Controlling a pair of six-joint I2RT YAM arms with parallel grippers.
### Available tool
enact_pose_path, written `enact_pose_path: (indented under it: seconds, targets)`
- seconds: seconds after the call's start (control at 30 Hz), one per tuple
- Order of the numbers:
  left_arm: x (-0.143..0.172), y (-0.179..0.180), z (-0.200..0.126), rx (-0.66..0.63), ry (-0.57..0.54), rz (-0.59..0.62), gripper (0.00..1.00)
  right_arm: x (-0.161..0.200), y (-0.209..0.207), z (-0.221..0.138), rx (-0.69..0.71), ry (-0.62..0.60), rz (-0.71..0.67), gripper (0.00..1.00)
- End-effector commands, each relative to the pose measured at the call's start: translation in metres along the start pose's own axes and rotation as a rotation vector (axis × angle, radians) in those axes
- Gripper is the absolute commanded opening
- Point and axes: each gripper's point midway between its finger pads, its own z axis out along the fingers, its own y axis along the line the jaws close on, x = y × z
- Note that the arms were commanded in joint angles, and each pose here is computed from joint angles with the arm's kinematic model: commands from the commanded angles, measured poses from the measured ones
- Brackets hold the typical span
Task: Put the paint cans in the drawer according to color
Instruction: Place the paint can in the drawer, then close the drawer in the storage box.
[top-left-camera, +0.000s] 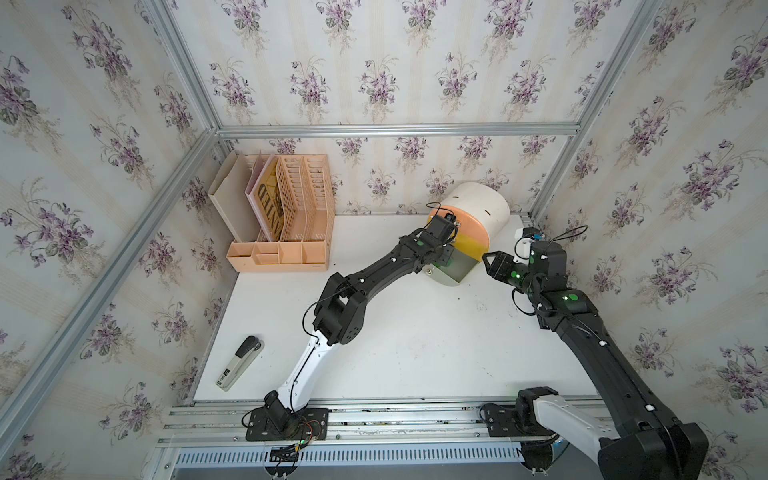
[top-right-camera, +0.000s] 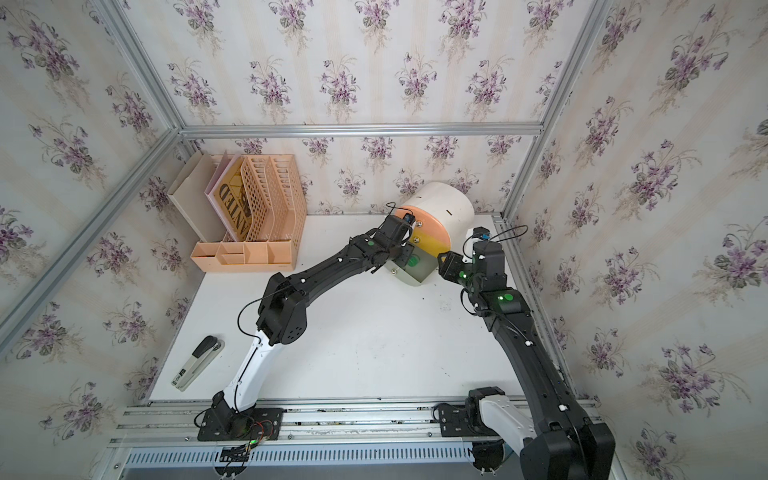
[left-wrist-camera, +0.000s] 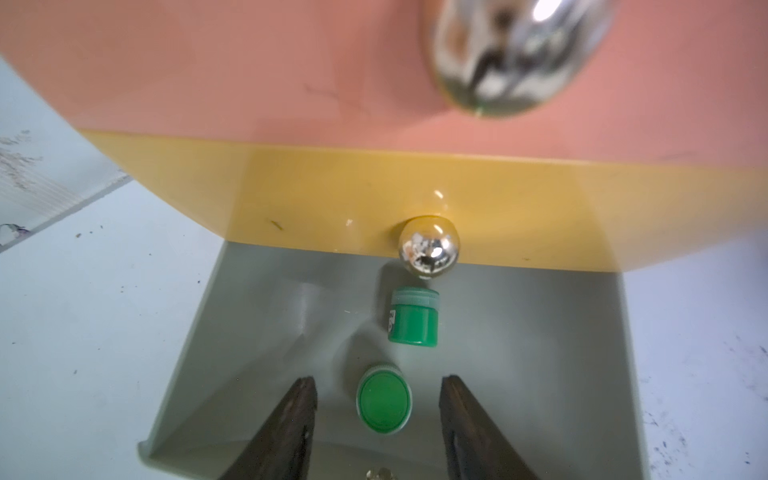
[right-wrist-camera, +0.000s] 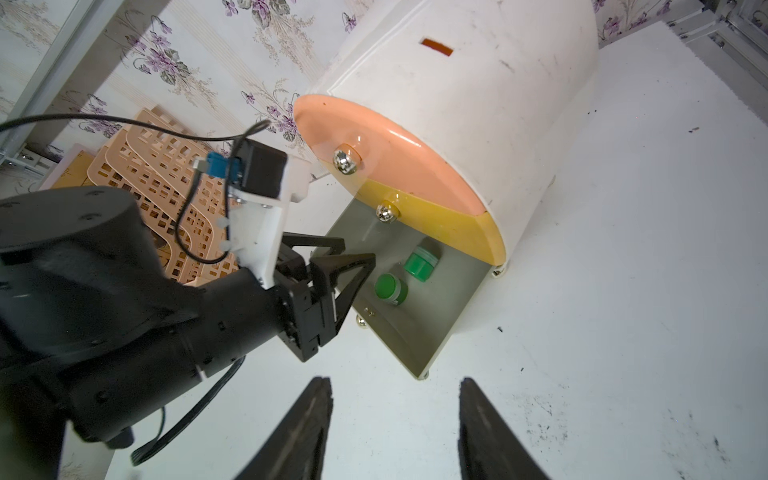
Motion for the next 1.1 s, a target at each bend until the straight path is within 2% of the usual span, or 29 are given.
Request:
enact_pose_path:
  seconds: [0.0,0.3,0.53,0.8,1.07]
  targets:
    - [-0.013,-0.001,-0.020,0.022,-0.047,-0.007,0.53,-0.013,0.005,0.002,-0.018,-0.026,-0.018,0.53]
    - [-0.002,0.001,-0.068,0.072,-0.071,-0.055,0.53,-0.061,0.014,0.017,-0.024,-0.061,-0.033,0.53]
    - [0.018,0.001,-0.084,0.105,-0.100,-0.079,0.53,-0.113,0.015,0.031,-0.045,-0.122,-0.044,0.53]
    - [0.046,0.004,-0.084,0.130,-0.193,-0.112,0.54,-0.153,0.017,0.060,-0.060,-0.173,-0.110,0.56]
    - [0.080,0.012,-0.059,0.129,-0.162,-0.141,0.55,-0.171,0.005,0.105,-0.067,-0.211,-0.113,0.57]
